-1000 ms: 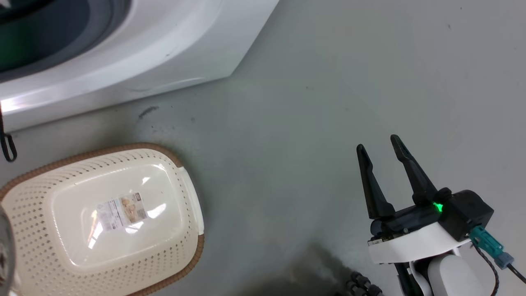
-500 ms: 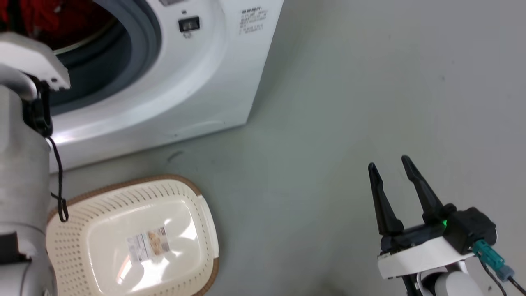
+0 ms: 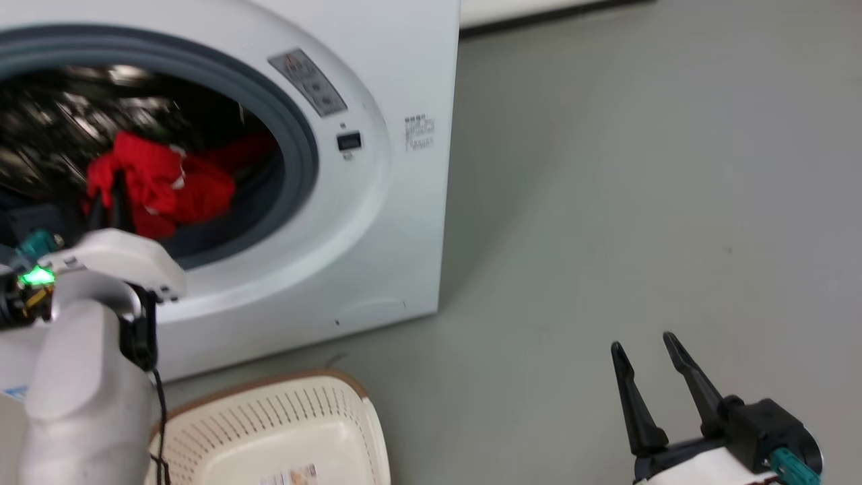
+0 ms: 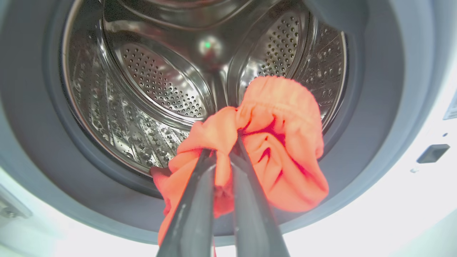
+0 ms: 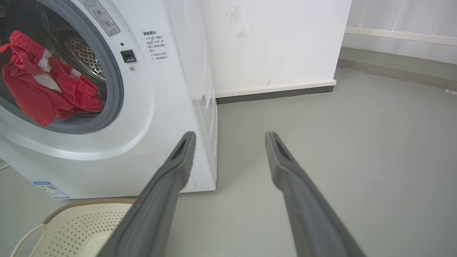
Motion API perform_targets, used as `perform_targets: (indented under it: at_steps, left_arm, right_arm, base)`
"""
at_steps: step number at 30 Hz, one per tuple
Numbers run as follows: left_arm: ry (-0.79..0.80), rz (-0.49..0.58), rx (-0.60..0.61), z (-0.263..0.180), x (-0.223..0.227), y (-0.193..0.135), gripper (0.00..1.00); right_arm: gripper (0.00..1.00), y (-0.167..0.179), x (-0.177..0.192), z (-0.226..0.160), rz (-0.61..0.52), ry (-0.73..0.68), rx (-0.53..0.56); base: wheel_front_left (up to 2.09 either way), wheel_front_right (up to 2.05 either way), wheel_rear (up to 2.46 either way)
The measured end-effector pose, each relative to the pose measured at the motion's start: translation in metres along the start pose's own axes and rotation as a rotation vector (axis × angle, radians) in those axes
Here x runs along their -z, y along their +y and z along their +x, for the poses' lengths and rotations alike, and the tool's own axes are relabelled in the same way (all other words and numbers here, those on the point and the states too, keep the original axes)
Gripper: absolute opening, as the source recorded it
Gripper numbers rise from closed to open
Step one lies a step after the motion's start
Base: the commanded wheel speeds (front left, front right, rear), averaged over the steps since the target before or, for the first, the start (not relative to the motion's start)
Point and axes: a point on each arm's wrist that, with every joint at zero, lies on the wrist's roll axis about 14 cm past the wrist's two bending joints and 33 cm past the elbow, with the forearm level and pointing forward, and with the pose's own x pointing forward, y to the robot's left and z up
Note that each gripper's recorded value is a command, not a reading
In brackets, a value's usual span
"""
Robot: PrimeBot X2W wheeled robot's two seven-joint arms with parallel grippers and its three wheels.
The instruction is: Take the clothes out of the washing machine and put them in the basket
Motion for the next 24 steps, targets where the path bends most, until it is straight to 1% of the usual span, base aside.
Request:
perform_targets:
  at_steps: [4,9,17,24]
  left_arm:
    - [-0.046,0.005,0.008,-0.027,-0.021,-0.001,0.00]
    - [-0.141,-0.002,0.013,-0.058,-0.053,-0.003,0.00]
    - [-0.279,-0.006,0.008,-0.107,-0.086,-0.001,0.00]
    - [-0.344,0.005,-0.002,-0.157,-0.099,-0.003,0.00]
  right_arm:
    - [1.00,0.002,-0.013,-0.014,0.003,-0.036,-0.005]
    - [1.00,0.007,-0.023,-0.027,0.009,-0.069,-0.023]
    - [1.00,0.026,-0.030,-0.026,0.010,-0.083,-0.096]
    - [1.00,0.043,-0.032,-0.023,0.008,-0.084,-0.156]
  base:
    - [0.00,0.00,0.00]
    - [0.00,0.00,0.00]
    - [0.00,0.00,0.00]
    - [0.00,0.00,0.00]
